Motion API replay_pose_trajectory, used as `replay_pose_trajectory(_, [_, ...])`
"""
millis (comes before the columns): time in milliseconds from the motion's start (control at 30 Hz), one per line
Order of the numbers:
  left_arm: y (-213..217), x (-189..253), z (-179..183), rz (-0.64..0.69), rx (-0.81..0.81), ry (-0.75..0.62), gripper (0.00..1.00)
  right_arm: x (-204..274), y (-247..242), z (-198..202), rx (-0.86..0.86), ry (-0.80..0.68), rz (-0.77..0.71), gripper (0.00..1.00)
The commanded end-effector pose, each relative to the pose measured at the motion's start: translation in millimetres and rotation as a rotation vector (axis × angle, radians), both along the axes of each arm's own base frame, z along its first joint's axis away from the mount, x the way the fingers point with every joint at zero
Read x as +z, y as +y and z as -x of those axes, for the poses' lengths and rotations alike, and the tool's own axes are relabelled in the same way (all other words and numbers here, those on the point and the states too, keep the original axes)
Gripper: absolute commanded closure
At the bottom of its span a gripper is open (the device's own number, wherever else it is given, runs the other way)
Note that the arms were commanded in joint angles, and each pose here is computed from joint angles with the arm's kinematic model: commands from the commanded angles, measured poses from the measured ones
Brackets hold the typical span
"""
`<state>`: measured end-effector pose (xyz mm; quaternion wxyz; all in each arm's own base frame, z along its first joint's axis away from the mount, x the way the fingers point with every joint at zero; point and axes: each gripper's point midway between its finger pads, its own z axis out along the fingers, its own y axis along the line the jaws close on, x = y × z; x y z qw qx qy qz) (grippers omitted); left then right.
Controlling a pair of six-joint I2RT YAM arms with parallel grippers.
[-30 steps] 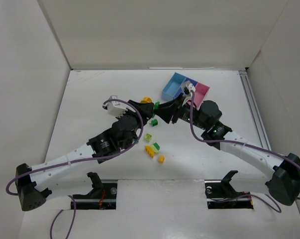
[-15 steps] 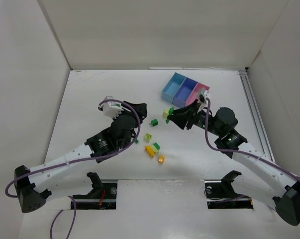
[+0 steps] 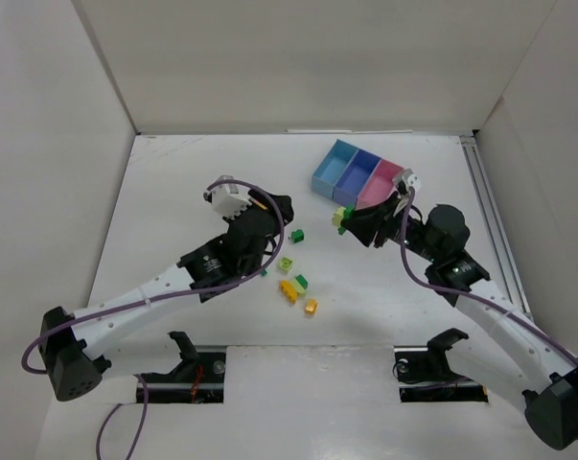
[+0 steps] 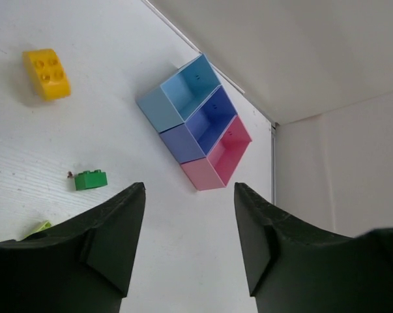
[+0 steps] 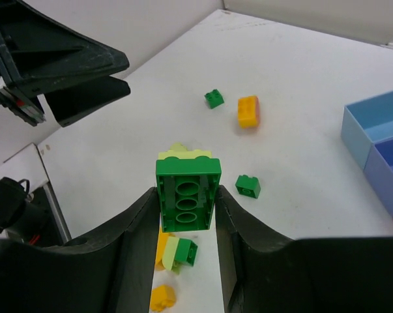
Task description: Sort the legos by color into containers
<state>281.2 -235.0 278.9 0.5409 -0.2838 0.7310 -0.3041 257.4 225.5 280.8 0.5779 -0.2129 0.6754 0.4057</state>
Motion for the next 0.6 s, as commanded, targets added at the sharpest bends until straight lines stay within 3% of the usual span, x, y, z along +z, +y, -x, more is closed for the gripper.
replay_pose_trajectory(0, [4.6,7.8,-0.6,-0.004,-0.003,-0.006,0.46,-0.1,-6.1,-4.4,-0.028,-0.024,0.022,1.00])
replay_pose_trajectory(67, [18.0,-6.5,-10.0,-0.049,0.024,0.043,0.38,-9.0,-7.5,-6.8,-0.039,0.001,0.044,1.00])
replay_pose_trajectory(133, [14.2,-31.7,-17.7,-0.113,-0.062,0.120,0.28,-15.1,-8.8,-10.5,-0.054,0.012,0.061,1.00])
replay_pose_trajectory(267, [42.9,-69.1,-58.7,-0.190,-0.109,0.236,0.15,-41.2,-13.8,-18.1,-0.092,0.068,0.123,1.00])
replay_pose_trajectory(500, [47.5,-91.5,-124.2,-0.463,-0.130,0.254,0.02,-103.7,-24.3,-34.9,-0.173,0.249,0.267,1.00])
replay_pose_trajectory(567, [43.7,-96.2,-139.5,-0.542,-0.211,0.231,0.00,-120.2,-28.1,-39.0,-0.194,0.308,0.320,1.00])
